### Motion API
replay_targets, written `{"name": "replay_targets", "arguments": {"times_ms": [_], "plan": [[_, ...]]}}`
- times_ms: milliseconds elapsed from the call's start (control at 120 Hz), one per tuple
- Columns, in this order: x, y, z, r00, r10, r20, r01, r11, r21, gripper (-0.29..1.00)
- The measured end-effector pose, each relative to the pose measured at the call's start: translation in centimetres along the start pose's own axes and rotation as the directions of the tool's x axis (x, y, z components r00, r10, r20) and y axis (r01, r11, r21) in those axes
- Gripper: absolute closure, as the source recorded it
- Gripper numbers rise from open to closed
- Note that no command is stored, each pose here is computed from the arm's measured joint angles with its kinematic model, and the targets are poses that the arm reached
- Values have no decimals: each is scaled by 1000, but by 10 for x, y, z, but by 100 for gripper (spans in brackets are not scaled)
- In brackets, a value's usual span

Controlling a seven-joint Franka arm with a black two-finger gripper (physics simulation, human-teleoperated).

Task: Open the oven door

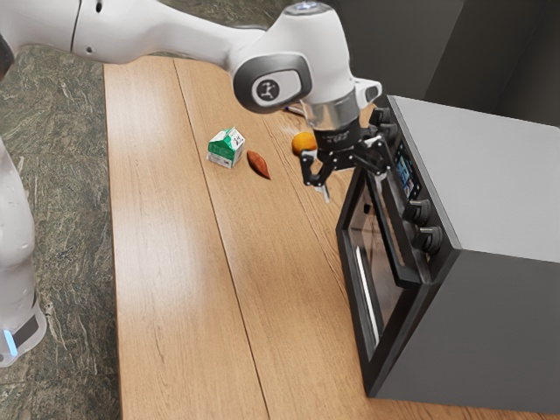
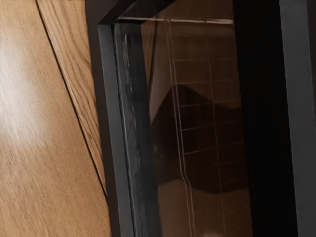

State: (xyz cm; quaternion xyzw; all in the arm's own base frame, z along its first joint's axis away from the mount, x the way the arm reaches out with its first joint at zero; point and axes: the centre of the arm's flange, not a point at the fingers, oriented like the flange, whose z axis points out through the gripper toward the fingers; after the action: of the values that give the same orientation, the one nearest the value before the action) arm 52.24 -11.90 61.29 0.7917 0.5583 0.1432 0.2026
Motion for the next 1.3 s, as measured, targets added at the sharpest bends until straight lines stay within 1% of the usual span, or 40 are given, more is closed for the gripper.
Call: {"name": "replay_targets", "arguments": {"times_ms": [250,642,1100,1300], "plan": [[-3,-11,-9,1000,-4,-15,4,1000,-8,1],[-13,-50,-28,998,-21,-56,20,999,-25,1],[-17,-77,-30,997,-55,-58,54,998,-24,1],[-22,-86,-40,996,-65,-63,62,997,-43,1]]}}
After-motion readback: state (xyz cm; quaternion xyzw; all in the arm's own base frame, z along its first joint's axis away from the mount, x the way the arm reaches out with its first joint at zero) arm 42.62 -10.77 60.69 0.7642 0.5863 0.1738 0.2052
